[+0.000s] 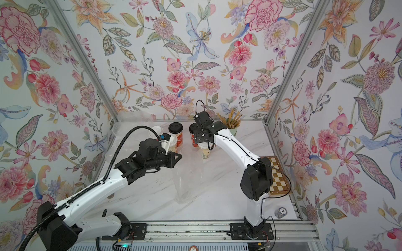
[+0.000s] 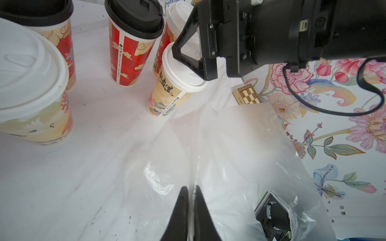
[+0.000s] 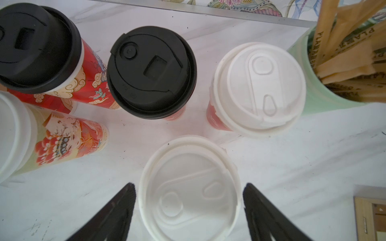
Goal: Pack milk tea into plastic carrier bags
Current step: Pick up the milk tea cup at the center of the board.
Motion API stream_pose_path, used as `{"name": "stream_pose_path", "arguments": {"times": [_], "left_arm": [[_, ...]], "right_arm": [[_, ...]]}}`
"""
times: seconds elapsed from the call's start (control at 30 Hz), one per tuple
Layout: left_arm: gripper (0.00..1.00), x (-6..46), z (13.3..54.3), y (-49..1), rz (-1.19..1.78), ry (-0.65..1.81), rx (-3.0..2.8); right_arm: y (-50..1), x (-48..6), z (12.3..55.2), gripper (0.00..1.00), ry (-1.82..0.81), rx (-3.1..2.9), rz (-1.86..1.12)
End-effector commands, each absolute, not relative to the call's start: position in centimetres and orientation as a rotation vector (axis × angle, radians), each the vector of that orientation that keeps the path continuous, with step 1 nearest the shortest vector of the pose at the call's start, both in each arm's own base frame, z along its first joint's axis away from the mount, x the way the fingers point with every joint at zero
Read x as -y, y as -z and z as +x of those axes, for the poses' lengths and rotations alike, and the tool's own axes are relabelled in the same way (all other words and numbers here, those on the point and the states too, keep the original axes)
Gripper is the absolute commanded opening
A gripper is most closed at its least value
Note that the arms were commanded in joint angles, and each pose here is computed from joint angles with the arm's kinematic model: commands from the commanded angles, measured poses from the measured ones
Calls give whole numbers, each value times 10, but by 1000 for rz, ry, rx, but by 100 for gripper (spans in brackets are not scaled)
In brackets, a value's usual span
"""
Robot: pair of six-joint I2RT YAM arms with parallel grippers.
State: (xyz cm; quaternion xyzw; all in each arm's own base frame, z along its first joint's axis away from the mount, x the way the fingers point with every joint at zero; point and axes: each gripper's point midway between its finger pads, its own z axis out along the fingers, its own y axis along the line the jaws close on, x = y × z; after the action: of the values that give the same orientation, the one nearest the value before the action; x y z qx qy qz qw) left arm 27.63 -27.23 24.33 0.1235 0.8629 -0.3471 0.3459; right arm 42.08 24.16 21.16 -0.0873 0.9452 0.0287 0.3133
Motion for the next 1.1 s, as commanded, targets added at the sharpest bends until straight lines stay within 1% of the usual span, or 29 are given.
{"name": "stream_pose_path", "arguments": {"times": [0.0,0.2,0.47,0.73,0.93,1.07], "left_arm": [[10,269,276,-244,300,901,-2239],[9,268,276,-244,293,901,-2241],[9,268,276,-243,291,899,-2242],[9,266,275,-244,285,898,-2239],[9,266,275,-245,282,898,-2234],[9,266,275,-245,277,899,-2232]], "right_arm": [[-194,-244,420,83,-54,-2516,-228],[-186,-248,418,83,-71,-2528,-239],[-182,-246,418,80,-51,-2533,-241],[-170,-245,414,81,-43,-2561,-248],[-171,-244,413,76,-42,-2560,-244],[-185,-243,412,73,-51,-2532,-235]]}}
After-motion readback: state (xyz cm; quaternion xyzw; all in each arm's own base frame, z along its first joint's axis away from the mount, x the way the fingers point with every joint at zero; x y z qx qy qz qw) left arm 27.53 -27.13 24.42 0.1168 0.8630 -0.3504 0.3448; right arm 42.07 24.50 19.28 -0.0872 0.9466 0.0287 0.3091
